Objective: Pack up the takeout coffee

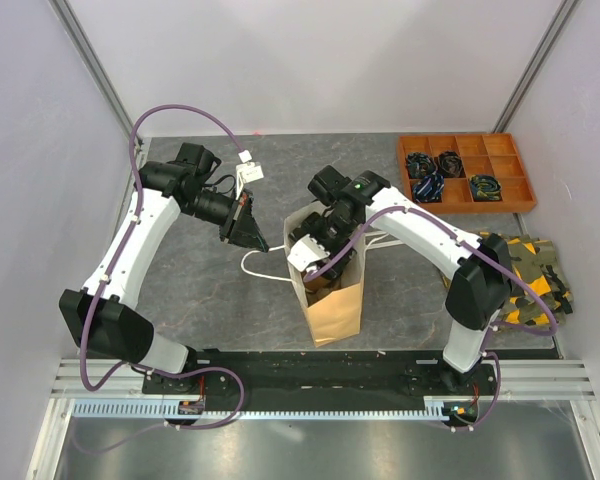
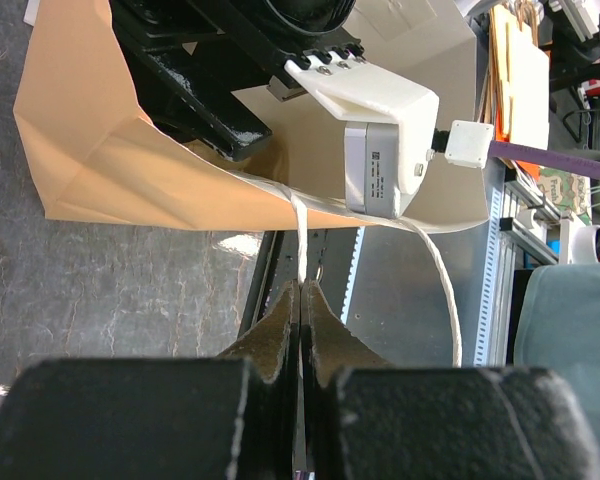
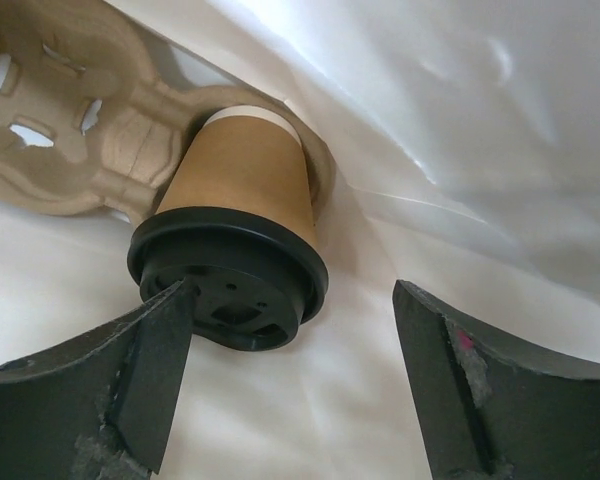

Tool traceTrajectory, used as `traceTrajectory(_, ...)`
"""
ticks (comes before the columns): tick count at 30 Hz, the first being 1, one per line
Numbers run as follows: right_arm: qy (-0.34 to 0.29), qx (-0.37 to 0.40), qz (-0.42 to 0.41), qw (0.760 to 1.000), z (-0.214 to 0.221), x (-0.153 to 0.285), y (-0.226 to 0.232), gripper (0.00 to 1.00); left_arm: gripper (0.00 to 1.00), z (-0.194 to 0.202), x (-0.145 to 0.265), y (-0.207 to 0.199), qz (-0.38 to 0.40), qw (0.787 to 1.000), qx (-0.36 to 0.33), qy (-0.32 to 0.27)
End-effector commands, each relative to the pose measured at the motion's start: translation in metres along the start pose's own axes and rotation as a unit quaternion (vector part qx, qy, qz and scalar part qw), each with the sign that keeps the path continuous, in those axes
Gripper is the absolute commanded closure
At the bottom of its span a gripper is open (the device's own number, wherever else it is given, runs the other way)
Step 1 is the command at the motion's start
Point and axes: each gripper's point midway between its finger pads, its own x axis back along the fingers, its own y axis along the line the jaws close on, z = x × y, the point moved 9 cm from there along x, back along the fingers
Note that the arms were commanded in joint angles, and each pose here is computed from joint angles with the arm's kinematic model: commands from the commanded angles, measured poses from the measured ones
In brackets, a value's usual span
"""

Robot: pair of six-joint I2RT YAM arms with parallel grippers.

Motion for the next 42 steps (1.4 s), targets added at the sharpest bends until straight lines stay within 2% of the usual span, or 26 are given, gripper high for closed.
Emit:
traceTrajectory(1, 0.003, 0.024, -0.016, 1.000, -0.002, 0.007, 0.007, 0.11, 0.98, -0.001, 0.003, -0.006, 0.013, 1.000, -0.011, -0.005)
traceTrajectory(9, 0.013, 0.039, -0.054, 0.998, 0.003, 0.000, 0.011, 0.10, 0.98, -0.004, 0.003, -0.005, 0.012, 1.000, -0.013, -0.007)
traceTrajectory(22, 0.032, 0.020, -0.063, 0.997, 0.015, -0.021, 0.004, 0.13, 0.98, -0.008, 0.003, -0.005, 0.013, 1.000, -0.010, -0.011)
traceTrajectory(25, 0.038, 0.020, -0.059, 0.997, 0.015, -0.022, 0.001, 0.21, 0.98, -0.009, 0.004, -0.005, 0.011, 1.000, -0.012, -0.012)
traceTrajectory(26, 0.040, 0.017, -0.058, 0.997, 0.015, -0.021, 0.001, 0.28, 0.98, -0.010, 0.003, -0.006, 0.013, 1.000, -0.011, -0.013)
traceTrajectory(28, 0.042, 0.017, -0.050, 0.998, 0.013, -0.016, -0.002, 0.35, 0.98, -0.010, 0.004, -0.007, 0.012, 1.000, -0.013, -0.014)
traceTrajectory(29, 0.042, 0.014, -0.046, 0.998, 0.012, -0.014, -0.002, 0.44, 0.98, -0.011, 0.003, -0.007, 0.012, 1.000, -0.013, -0.013)
traceTrajectory(32, 0.039, 0.015, -0.040, 0.998, 0.008, -0.008, -0.003, 0.52, 0.98, -0.012, 0.003, -0.009, 0.011, 1.000, -0.016, -0.014)
traceTrajectory(42, 0.022, 0.032, -0.007, 0.999, -0.008, 0.015, -0.009, 0.57, 0.98, -0.022, -0.002, -0.018, 0.001, 0.999, -0.030, -0.013)
